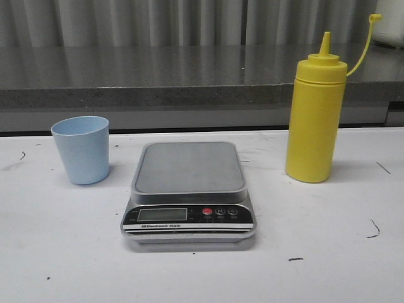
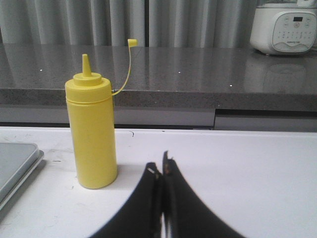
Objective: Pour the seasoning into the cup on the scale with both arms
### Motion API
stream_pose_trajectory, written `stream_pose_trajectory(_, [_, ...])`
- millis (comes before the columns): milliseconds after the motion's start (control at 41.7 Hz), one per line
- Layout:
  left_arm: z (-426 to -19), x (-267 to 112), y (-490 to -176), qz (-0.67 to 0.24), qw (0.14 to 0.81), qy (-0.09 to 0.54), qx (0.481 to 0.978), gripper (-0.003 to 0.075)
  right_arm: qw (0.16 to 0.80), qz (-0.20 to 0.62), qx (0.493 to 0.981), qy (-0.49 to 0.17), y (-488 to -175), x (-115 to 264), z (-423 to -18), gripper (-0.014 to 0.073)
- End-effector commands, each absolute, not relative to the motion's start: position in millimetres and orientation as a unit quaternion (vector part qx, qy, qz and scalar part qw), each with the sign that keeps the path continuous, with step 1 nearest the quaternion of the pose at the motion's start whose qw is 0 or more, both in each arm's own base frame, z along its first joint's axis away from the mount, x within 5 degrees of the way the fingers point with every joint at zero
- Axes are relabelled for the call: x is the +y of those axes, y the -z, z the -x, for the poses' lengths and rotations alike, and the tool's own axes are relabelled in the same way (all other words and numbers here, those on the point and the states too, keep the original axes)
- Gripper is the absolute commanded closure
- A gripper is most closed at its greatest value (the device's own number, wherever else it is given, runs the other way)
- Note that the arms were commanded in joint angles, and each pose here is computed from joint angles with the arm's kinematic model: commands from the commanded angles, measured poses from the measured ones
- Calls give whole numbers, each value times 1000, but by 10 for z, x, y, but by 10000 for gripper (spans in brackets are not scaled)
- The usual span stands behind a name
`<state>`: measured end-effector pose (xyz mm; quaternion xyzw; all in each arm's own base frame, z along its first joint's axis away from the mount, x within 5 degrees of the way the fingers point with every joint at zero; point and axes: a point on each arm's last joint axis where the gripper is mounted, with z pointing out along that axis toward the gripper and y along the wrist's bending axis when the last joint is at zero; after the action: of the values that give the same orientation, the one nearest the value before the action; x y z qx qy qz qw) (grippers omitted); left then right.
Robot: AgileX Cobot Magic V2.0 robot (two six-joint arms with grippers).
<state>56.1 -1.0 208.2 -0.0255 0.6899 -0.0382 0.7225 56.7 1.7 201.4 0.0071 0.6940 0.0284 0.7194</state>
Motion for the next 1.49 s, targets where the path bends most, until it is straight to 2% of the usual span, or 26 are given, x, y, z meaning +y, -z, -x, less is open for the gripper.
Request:
stream_pose_trajectory(0, [-553, -5, -2085, 31, 747, 43, 662, 740, 755, -10, 655, -28, -2120, 11, -543, 662])
stream_pose_trajectory(672, [-553, -5, -2087, 31, 748, 43, 662, 740, 755, -10, 655, -28, -2120, 11, -543, 662])
stream_pose_trajectory(792, [-542, 0, -2159, 32, 774, 43, 631, 740, 757, -10, 653, -28, -2127, 11, -542, 662])
stream_pose_trajectory(960, [-480, 1, -2452, 31, 800, 45, 598, 740, 750, -6, 661, -27, -2331, 14, -494, 662])
stream_pose_trajectory(1152, [-337, -8, -3035, 26, 804, 49, 593, 740, 767, 10, 641, -8, -2883, 9, -335, 662])
stream_pose_trajectory(1368, [-303, -25, -3703, 20, 761, 51, 646, 740, 737, 12, 676, -5, -3419, 9, -348, 662])
stream_pose_trajectory(1465, [-376, -34, -3826, 18, 721, 51, 691, 740, 700, 13, 714, -5, -3534, 11, -436, 662])
